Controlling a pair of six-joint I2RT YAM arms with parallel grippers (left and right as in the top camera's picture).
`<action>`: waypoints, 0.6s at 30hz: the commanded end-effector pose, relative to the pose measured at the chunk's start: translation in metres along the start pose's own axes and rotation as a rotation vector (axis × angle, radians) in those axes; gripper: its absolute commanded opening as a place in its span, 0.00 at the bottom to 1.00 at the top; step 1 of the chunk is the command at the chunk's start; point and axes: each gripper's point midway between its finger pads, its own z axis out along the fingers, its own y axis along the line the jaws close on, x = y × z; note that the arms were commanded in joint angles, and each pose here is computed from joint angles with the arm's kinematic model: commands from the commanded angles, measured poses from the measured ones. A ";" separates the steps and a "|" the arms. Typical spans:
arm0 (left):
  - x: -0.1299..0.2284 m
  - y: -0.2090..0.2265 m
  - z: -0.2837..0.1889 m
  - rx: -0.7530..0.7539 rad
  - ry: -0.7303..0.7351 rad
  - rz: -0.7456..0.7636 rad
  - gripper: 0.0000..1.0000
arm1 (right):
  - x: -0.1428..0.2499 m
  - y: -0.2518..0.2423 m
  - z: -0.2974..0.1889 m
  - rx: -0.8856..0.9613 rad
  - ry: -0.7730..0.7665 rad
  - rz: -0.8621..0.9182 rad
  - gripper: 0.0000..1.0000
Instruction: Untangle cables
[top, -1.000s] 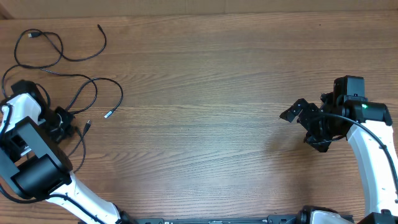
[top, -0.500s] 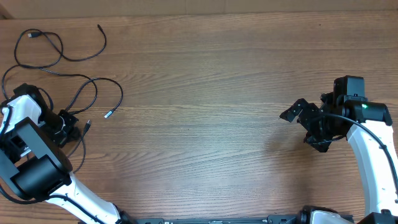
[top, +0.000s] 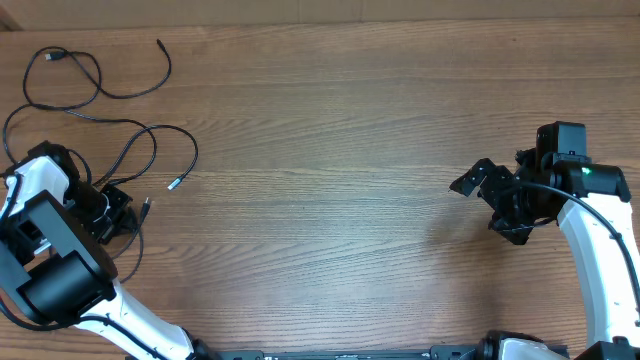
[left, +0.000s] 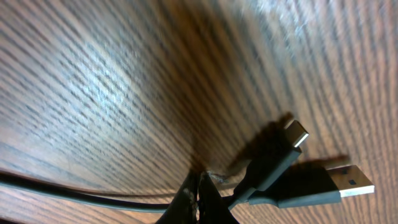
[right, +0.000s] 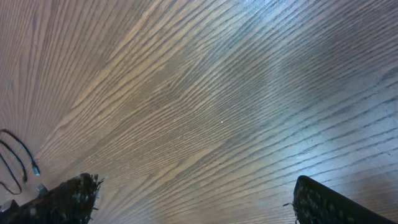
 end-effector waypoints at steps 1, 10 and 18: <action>0.019 0.003 0.020 -0.003 0.080 0.020 0.04 | 0.000 -0.002 0.001 0.002 -0.002 -0.005 1.00; 0.008 -0.009 -0.001 0.036 0.063 0.025 0.04 | 0.000 -0.002 0.001 0.002 -0.002 -0.005 1.00; -0.002 -0.029 -0.073 0.131 -0.077 0.068 0.04 | 0.000 -0.002 0.001 0.002 -0.002 -0.005 1.00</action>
